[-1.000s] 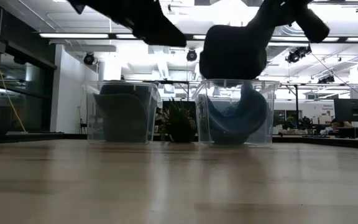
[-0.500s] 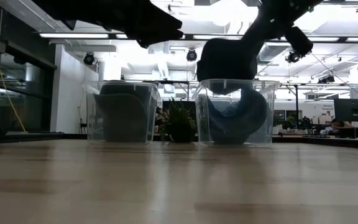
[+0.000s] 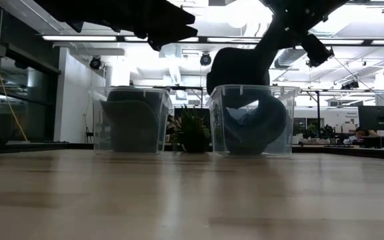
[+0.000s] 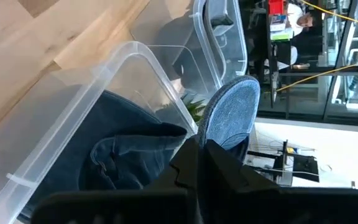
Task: Pick & Place hat
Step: Put the blue cap into the right transparent bin
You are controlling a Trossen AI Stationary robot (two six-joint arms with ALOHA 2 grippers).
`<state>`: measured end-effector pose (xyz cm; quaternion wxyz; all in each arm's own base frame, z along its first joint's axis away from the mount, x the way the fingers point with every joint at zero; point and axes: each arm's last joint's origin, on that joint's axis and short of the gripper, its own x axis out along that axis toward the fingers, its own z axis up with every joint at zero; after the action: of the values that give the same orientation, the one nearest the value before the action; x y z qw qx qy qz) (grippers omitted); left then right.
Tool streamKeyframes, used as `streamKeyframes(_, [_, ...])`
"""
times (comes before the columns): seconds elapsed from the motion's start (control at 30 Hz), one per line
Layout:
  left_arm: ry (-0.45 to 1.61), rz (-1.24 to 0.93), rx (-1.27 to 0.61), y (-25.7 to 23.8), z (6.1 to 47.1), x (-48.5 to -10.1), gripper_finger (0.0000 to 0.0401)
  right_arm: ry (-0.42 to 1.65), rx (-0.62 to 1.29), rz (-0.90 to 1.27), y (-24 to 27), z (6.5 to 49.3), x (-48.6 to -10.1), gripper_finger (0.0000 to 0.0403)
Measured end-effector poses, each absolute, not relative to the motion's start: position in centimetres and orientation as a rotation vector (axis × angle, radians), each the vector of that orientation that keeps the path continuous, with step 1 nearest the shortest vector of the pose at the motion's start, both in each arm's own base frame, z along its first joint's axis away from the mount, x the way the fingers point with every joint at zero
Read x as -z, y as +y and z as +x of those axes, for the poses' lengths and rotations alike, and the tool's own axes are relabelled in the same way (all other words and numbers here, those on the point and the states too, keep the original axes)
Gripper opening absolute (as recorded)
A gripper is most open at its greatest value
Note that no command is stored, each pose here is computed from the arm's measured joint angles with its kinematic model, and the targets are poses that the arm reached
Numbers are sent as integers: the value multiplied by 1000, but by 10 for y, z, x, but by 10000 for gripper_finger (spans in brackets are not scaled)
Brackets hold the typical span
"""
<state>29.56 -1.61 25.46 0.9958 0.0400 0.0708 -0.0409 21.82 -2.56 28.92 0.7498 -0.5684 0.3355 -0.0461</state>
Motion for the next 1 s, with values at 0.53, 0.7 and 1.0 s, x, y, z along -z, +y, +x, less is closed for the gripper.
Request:
streamKeyframes(0.53, [147, 62, 102, -17, 296, -254, 216, 849, -13, -1177, -43, 234, -263, 8])
streamKeyframes(0.7, [148, 55, 99, -17, 296, -254, 216, 911, -63, -1169, -44, 242, -248, 5])
streamKeyframes(1.0, [157, 48, 98, -17, 296, -253, 216, 961, -122, -1090, -45, 246, -235, 5])
